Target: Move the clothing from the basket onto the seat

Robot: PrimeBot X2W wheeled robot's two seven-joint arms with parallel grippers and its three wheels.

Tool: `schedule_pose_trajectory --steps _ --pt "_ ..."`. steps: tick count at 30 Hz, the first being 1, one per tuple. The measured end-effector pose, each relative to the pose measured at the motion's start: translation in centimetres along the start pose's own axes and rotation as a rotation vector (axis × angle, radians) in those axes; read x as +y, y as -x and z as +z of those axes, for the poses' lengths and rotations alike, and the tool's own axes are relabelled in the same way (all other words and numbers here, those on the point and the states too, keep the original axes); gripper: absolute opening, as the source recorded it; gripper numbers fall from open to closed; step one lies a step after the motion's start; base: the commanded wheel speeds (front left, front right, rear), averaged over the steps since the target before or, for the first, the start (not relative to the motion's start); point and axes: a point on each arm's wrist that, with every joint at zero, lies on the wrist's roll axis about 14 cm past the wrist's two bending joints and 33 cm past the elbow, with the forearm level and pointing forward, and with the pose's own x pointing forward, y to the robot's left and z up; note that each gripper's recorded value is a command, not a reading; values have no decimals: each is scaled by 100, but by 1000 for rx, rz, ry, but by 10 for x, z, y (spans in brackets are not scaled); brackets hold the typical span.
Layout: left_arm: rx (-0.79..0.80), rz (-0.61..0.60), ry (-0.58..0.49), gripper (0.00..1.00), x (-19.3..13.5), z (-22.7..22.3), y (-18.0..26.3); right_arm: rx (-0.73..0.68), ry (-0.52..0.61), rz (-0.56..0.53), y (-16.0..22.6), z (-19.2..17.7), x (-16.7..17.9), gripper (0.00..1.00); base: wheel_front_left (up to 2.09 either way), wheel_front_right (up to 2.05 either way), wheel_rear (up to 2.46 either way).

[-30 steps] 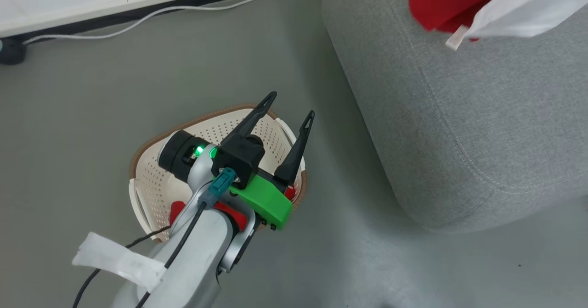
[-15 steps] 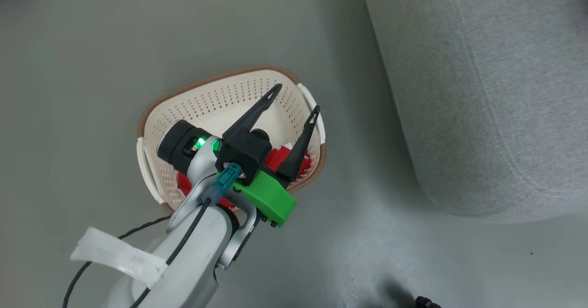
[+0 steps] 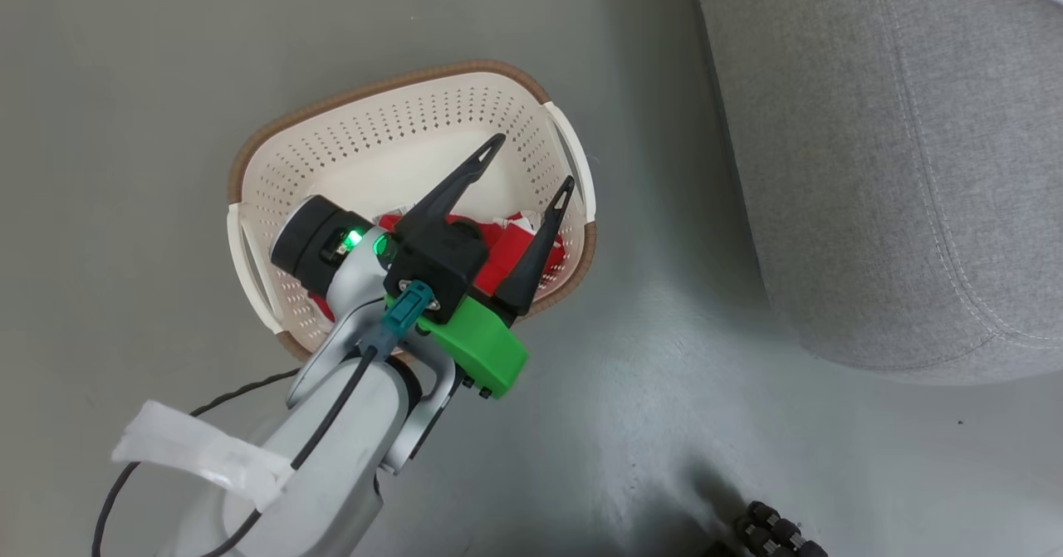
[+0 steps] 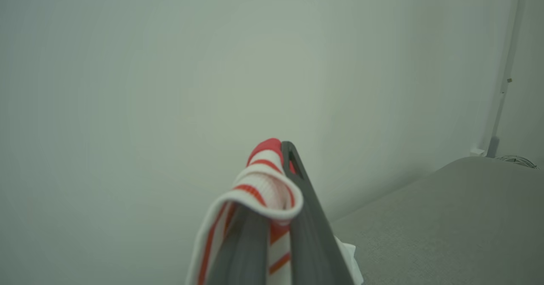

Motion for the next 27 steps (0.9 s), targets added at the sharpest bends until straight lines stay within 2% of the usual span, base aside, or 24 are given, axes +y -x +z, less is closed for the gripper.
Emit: schedule_pose_trajectory --steps 4,12,16,24,25,26,27 --pt "19 1 11 100 3 -8 -1 159 -8 -19 24 -72 -1 0 0 0 0" --pt "36 7 22 100 13 -18 -5 384 -15 -14 78 -173 10 0 0 0 0" --pt "37 11 28 100 16 -21 -6 450 -4 -10 103 -202 12 0 0 0 0" --pt "-8 10 33 100 15 -12 -8 511 7 -1 133 -228 16 0 0 0 0" --pt "-17 8 32 100 14 -10 -8 518 7 -4 136 -229 15 16 0 0 0" --pt "-23 7 31 100 13 -8 -8 516 7 -8 136 -229 14 42 0 0 0" --pt "-28 6 32 100 12 -6 -9 514 8 -7 137 -228 13 86 0 0 0"
